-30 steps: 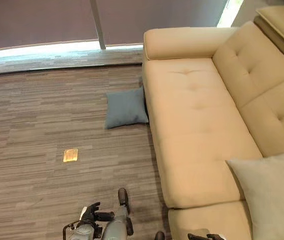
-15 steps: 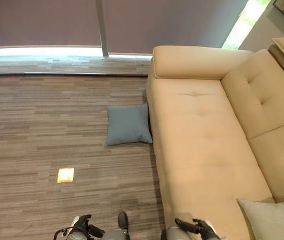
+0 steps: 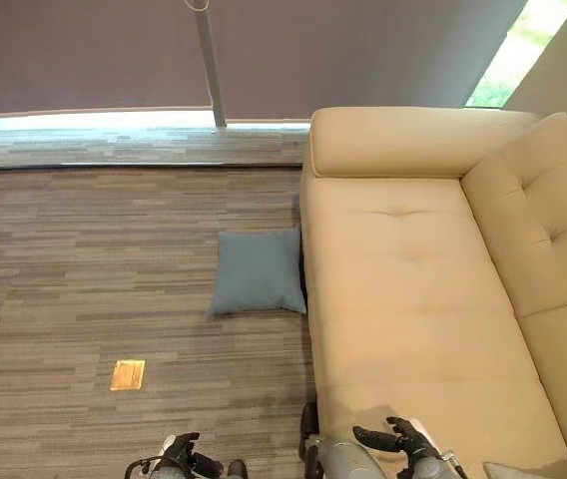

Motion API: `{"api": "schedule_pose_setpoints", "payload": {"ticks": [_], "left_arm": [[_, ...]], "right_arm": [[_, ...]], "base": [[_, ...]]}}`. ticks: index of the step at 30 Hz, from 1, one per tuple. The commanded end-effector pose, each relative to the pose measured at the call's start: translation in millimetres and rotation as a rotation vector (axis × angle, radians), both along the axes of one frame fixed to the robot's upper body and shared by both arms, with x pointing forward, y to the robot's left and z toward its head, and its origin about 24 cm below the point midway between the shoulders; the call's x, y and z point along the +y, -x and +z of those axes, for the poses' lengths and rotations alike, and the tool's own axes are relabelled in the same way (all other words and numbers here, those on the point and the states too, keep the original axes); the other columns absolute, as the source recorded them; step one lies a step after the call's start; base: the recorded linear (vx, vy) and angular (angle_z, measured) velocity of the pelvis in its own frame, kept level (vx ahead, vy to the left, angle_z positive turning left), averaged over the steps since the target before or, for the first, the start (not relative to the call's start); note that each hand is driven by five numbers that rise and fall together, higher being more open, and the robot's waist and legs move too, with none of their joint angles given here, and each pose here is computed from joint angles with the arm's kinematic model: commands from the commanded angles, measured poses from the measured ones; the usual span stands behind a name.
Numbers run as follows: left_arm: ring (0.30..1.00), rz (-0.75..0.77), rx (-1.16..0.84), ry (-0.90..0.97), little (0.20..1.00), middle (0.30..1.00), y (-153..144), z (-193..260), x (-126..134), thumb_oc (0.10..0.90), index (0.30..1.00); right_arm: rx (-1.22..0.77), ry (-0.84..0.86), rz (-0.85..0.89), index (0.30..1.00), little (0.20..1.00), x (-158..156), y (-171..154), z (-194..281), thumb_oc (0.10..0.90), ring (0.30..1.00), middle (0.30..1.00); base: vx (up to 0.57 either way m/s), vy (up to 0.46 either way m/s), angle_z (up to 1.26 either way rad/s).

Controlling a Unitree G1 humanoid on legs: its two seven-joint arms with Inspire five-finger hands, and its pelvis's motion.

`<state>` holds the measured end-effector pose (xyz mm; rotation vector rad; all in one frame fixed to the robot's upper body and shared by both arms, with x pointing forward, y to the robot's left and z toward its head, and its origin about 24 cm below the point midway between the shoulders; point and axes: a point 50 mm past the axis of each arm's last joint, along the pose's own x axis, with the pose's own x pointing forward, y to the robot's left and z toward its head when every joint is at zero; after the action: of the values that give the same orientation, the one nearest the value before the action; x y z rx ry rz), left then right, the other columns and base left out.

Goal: Pick up all the scattered cushions and arrange them neatly on the sofa.

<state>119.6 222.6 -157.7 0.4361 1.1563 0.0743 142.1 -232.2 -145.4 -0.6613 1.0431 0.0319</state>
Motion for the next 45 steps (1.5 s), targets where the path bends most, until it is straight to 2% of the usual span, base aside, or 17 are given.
{"api": "schedule_pose_setpoints", "payload": {"ticks": [1, 7, 8, 12, 21, 26, 32, 40, 45], "left_arm": [[0.900, 0.089, 0.120, -0.051, 0.900, 0.900, 45, -6, 23, 0.800, 0.900], [0.900, 0.131, 0.044, -0.042, 0.900, 0.900, 27, -2, 19, 0.800, 0.900], [0.900, 0.193, -0.023, -0.037, 0.900, 0.900, 14, 2, 22, 0.800, 0.900], [0.900, 0.290, -0.127, -0.026, 0.900, 0.900, -6, 10, 29, 0.800, 0.900], [0.900, 0.462, -0.179, 0.005, 0.900, 0.900, -6, 12, 35, 0.800, 0.900], [0.900, 0.430, -0.106, 0.023, 0.900, 0.900, 11, 4, 27, 0.800, 0.900], [0.900, 0.283, 0.011, -0.002, 0.900, 0.900, 27, -2, 21, 0.800, 0.900], [0.900, 0.171, 0.026, -0.080, 0.900, 0.900, 19, 4, 36, 0.800, 0.900], [0.900, 0.145, -0.042, -0.102, 0.900, 0.900, -5, 13, 42, 0.800, 0.900]], "right_arm": [[0.038, -0.005, 0.020, 0.900, 0.900, 10, 18, -8, 0.800, 0.900, 0.900], [-0.012, 0.018, -0.028, 0.900, 0.900, -1, 6, -1, 0.800, 0.900, 0.900], [-0.016, 0.034, -0.041, 0.900, 0.900, -6, 7, 0, 0.800, 0.900, 0.900], [0.002, 0.068, -0.054, 0.900, 0.900, -12, 12, -1, 0.800, 0.900, 0.900], [0.057, 0.105, -0.047, 0.900, 0.900, -21, 29, -4, 0.800, 0.900, 0.900], [0.124, 0.096, -0.048, 0.900, 0.900, -18, 46, -10, 0.800, 0.900, 0.900], [0.154, 0.034, -0.099, 0.900, 0.900, -4, 55, -16, 0.800, 0.900, 0.900], [0.066, -0.009, -0.023, 0.900, 0.900, 15, 31, -13, 0.800, 0.900, 0.900], [0.013, 0.001, 0.036, 0.900, 0.900, 21, 14, -8, 0.800, 0.900, 0.900]], "base": [[0.23, -0.155, 0.10], [0.12, -0.106, -0.02], [0.15, 0.022, -0.24], [0.12, 0.062, 0.04], [0.16, 0.203, -0.45], [0.28, 0.315, -0.03], [0.28, 0.396, 0.14], [0.19, 0.351, 0.00], [0.16, 0.099, 0.02]]}}
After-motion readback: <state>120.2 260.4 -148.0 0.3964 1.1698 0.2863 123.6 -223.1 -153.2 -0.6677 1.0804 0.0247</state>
